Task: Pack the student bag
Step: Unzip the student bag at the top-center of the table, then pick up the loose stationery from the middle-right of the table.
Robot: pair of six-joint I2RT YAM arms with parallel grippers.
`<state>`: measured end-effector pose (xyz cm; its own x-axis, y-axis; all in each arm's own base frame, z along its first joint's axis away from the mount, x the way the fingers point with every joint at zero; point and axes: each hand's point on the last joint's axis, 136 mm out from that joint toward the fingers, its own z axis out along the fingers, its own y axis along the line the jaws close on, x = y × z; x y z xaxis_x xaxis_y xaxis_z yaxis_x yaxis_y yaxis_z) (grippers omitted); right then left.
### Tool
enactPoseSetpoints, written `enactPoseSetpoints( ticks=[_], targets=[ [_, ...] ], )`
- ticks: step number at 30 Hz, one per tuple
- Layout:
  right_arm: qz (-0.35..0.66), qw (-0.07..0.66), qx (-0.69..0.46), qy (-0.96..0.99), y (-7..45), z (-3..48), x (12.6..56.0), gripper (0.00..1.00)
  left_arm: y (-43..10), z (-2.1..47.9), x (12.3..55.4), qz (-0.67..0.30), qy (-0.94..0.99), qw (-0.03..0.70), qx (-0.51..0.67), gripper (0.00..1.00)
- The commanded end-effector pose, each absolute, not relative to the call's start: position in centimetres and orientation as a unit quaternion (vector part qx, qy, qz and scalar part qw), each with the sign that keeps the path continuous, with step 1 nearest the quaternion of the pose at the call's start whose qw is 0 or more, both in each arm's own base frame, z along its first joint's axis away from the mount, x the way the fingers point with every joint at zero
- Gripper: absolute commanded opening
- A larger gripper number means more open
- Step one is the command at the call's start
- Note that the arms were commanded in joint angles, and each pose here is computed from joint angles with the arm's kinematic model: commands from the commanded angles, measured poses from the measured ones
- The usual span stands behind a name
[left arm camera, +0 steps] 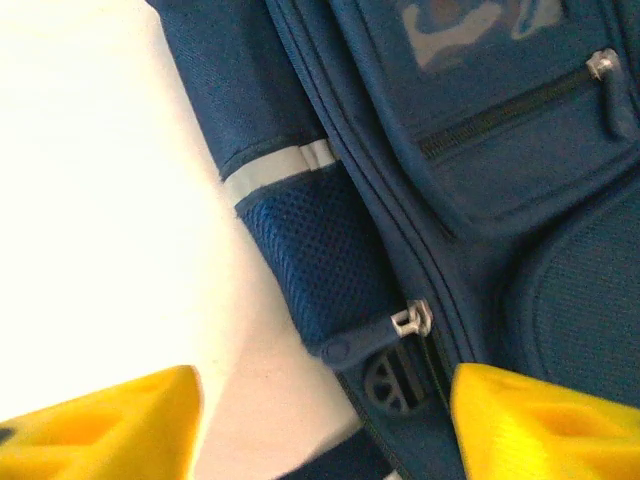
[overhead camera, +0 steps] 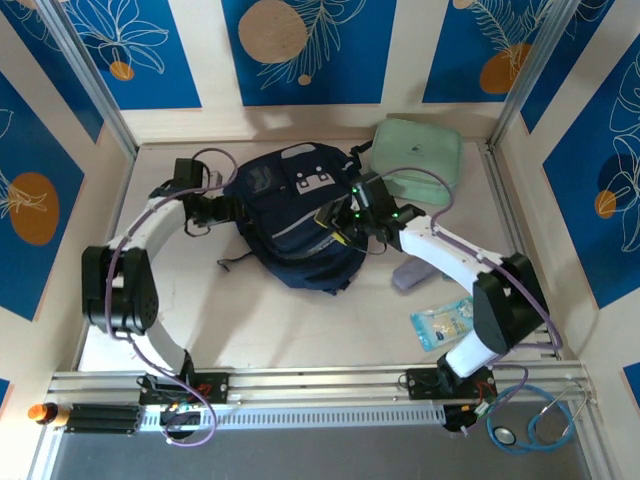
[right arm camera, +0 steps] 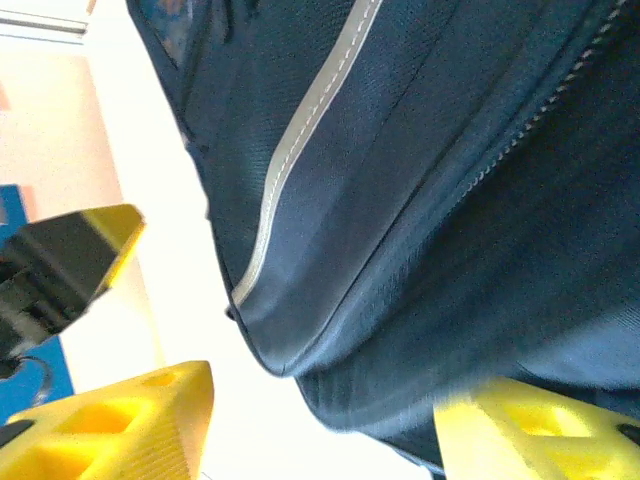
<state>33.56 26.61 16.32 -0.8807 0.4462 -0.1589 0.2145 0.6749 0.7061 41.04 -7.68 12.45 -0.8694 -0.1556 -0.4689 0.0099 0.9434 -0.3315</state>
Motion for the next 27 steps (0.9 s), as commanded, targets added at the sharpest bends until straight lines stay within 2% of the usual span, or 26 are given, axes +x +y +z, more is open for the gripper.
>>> enactPoseSetpoints(
  ticks=[1,5,11,14,27],
  targets=[
    [0.266,0.212,0.173,0.925,21.7,16.3,32.2,0.66,-7.1,16.1,39.3,-0.163,0.94,0.298,-0.041,0.76],
    [0.143,0.221,0.202,0.943,15.5,14.6,31.1,0.68,-7.3,18.4,37.5,-0.18,0.924,0.336,-0.035,0.89],
    [0.023,0.211,0.27,0.939,8.2,11.9,28.7,0.82,-8.9,20.7,36.5,-0.233,0.902,0.364,-0.02,1.0],
    [0.008,0.197,0.302,0.933,6.4,11.0,27.8,0.87,-9.4,21.4,36.4,-0.25,0.891,0.379,-0.012,1.0],
    [-0.009,0.142,0.38,0.914,4.6,7.2,26.6,0.9,-10.6,21.9,36.5,-0.282,0.879,0.385,0.013,1.0]
  ],
)
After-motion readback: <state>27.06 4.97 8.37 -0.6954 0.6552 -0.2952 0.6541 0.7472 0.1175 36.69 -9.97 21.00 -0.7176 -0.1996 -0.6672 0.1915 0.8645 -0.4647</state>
